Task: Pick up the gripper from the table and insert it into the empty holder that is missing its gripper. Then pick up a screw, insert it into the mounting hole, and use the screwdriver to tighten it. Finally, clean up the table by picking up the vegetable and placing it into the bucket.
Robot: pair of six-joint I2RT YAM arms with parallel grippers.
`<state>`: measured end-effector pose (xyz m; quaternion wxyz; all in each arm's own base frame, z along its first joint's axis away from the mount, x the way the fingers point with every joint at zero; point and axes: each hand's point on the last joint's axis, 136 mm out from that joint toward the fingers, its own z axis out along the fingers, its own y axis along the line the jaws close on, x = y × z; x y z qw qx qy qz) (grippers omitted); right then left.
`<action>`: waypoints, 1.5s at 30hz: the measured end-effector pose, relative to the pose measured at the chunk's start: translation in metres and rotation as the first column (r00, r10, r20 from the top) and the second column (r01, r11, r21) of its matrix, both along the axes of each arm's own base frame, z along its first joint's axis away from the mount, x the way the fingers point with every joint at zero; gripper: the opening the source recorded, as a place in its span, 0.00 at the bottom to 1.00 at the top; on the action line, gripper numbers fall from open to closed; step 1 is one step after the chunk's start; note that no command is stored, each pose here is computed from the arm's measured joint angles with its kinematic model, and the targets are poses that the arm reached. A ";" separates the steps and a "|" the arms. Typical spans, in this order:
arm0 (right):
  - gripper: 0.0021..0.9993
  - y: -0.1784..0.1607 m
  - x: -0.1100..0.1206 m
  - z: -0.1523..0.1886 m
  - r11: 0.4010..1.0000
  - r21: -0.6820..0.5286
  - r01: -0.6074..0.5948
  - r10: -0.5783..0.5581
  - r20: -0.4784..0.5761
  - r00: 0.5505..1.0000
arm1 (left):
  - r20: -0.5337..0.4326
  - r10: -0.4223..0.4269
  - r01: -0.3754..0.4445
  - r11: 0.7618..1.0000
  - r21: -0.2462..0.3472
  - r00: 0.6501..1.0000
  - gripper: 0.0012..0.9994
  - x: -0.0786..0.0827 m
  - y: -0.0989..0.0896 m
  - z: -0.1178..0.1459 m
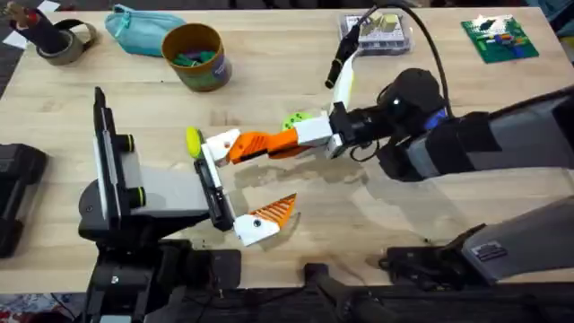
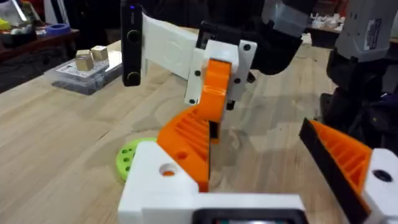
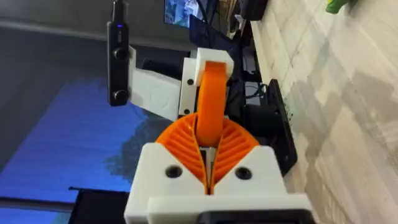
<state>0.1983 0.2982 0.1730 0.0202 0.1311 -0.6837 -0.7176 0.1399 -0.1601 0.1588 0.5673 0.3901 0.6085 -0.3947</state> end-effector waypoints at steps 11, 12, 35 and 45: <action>0.02 0.021 -0.004 0.002 0.998 -0.018 -0.056 0.057 0.004 0.998 | 0.003 0.022 -0.022 1.000 0.002 1.000 0.99 0.004 0.002 0.000; 0.02 0.022 -0.004 0.002 0.998 -0.020 -0.059 0.059 0.004 0.998 | 0.004 0.025 -0.026 1.000 0.002 1.000 0.99 0.004 0.002 0.000; 0.02 0.033 0.013 0.000 0.998 -0.048 -0.028 0.028 0.006 1.000 | -0.001 0.053 -0.053 0.999 0.001 0.999 0.99 0.008 0.005 0.000; 0.02 0.035 0.015 0.001 0.998 -0.045 -0.049 0.049 0.010 0.999 | 0.000 0.066 -0.066 0.998 0.003 0.998 0.99 0.010 0.006 0.000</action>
